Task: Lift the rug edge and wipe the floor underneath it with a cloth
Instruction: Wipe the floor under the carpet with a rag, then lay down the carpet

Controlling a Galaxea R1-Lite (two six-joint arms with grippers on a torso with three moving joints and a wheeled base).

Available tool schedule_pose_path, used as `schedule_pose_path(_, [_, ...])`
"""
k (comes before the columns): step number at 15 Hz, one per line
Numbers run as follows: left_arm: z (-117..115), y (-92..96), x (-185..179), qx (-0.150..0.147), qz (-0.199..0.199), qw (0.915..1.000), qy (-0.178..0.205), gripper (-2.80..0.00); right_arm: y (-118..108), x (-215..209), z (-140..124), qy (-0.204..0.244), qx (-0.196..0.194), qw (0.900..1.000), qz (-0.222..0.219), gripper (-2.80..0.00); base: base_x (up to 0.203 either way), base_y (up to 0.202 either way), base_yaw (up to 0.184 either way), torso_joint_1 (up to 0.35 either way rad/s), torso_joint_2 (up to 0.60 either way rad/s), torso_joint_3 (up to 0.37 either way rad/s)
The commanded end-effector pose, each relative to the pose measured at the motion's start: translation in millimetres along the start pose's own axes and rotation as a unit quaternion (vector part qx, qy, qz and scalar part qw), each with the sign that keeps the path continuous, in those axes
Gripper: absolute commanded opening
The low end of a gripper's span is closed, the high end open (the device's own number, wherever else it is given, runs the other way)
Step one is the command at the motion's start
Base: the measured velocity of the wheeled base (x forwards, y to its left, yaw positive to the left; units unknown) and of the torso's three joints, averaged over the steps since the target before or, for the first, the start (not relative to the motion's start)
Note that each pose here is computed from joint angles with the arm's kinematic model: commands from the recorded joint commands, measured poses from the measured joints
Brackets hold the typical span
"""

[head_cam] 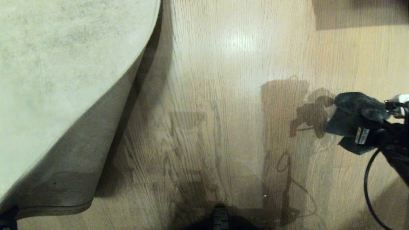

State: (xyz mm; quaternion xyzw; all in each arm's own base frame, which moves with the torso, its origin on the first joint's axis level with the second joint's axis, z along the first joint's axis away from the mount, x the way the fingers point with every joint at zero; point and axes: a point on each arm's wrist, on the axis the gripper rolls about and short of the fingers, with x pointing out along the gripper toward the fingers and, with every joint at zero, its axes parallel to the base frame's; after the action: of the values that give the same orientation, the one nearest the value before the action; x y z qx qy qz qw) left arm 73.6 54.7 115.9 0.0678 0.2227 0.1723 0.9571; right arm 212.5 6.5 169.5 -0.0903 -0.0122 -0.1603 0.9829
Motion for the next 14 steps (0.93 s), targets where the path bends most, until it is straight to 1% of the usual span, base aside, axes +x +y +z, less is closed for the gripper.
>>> schedule_pose_path(1, [0.2,0.0,0.3,0.001,-0.001,1.0,-0.001,-2.8,-32.4,-24.7,1.0,-0.013,0.004,0.998,-0.06,-2.8,0.0,0.0,0.0,0.0,0.0,0.0])
schedule_pose_path(3, [0.2,-0.1,0.3,0.001,-0.002,1.0,-0.001,-2.8,-42.1,-43.1,-7.1,-0.004,0.001,0.997,-0.076,-2.8,0.0,0.0,0.0,0.0,0.0,0.0])
schedule_pose_path(5, [0.3,0.0,0.5,0.001,-0.002,1.0,-0.001,-2.8,-46.5,-61.1,-12.3,-0.002,0.0,0.997,-0.079,-2.8,0.0,0.0,0.0,0.0,0.0,0.0])
schedule_pose_path(8, [0.9,0.2,0.5,0.003,-0.002,1.0,-0.003,-2.8,-51.4,-85.9,-19.9,0.004,-0.004,0.997,-0.079,-2.8,0.0,0.0,0.0,0.0,0.0,0.0])
schedule_pose_path(14, [2.1,0.2,0.9,0.004,-0.003,1.0,-0.005,-2.8,-59.5,-123.8,-25.1,0.021,-0.01,0.997,-0.075,-2.8,0.0,0.0,0.0,0.0,0.0,0.0])
